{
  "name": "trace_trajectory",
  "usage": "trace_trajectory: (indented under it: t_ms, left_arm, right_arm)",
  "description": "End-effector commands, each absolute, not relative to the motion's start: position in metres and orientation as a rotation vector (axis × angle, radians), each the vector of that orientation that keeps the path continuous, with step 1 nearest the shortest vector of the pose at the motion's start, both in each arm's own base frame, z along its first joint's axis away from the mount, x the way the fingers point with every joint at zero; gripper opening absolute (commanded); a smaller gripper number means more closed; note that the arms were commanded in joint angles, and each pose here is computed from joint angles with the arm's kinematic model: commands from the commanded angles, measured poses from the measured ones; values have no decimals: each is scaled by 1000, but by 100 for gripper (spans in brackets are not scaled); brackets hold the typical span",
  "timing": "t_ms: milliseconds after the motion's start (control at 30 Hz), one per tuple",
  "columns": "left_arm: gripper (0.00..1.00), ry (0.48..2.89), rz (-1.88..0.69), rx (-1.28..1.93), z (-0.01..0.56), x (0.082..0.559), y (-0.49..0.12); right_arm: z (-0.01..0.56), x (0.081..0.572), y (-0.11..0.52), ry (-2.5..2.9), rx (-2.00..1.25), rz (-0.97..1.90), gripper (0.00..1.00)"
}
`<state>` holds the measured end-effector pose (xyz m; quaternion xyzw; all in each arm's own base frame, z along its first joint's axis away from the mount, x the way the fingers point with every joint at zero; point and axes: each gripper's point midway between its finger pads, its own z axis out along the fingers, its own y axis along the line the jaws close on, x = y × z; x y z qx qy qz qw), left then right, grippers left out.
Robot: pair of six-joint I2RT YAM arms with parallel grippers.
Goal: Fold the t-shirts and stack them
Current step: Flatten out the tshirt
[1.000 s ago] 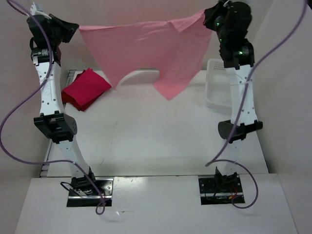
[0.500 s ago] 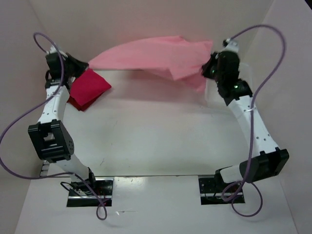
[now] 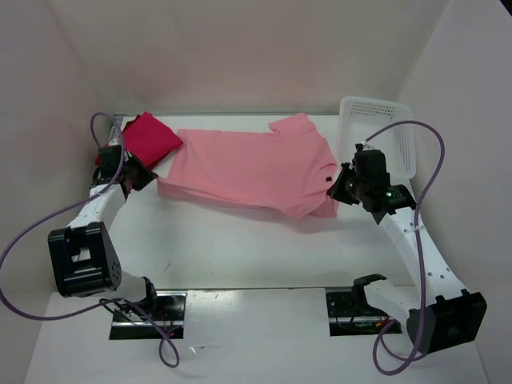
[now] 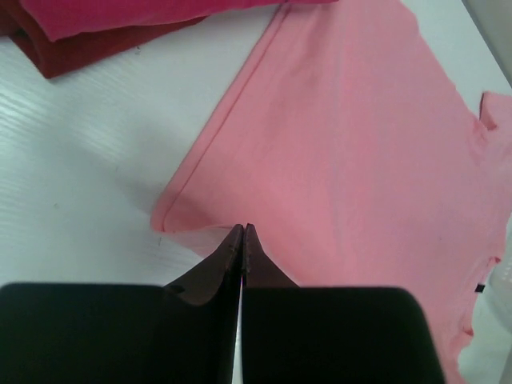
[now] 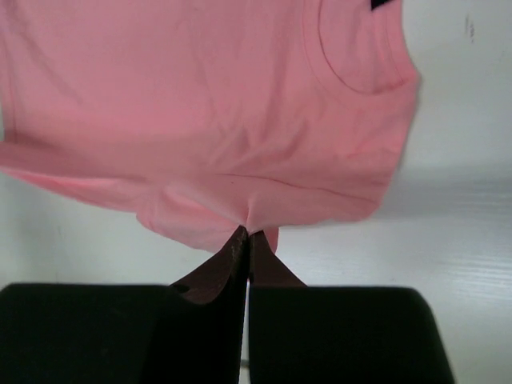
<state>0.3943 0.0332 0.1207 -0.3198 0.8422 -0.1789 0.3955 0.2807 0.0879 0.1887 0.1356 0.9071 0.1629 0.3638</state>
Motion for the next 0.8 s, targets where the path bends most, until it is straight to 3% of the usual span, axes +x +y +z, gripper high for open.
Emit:
trace_trajectory:
  t_ms: [0, 233, 400, 600, 767]
  left_arm:
    - [0, 2152, -351, -749, 133, 372, 41]
    - [6, 2297, -323, -754, 116, 322, 30]
    - [11, 2372, -269, -791, 113, 303, 33]
    - [11, 2462, -198, -840, 85, 302, 42]
    - [11, 2429, -234, -861, 83, 327, 44]
  right_arm:
    - [188, 254, 96, 2441, 365, 497, 1]
    - [166, 178, 105, 2574, 490, 644, 1]
    - [169, 159, 108, 2606, 506, 657, 1]
    - [152, 198, 100, 2625, 540, 510, 1]
    - [145, 252, 89, 2570, 539, 477, 1]
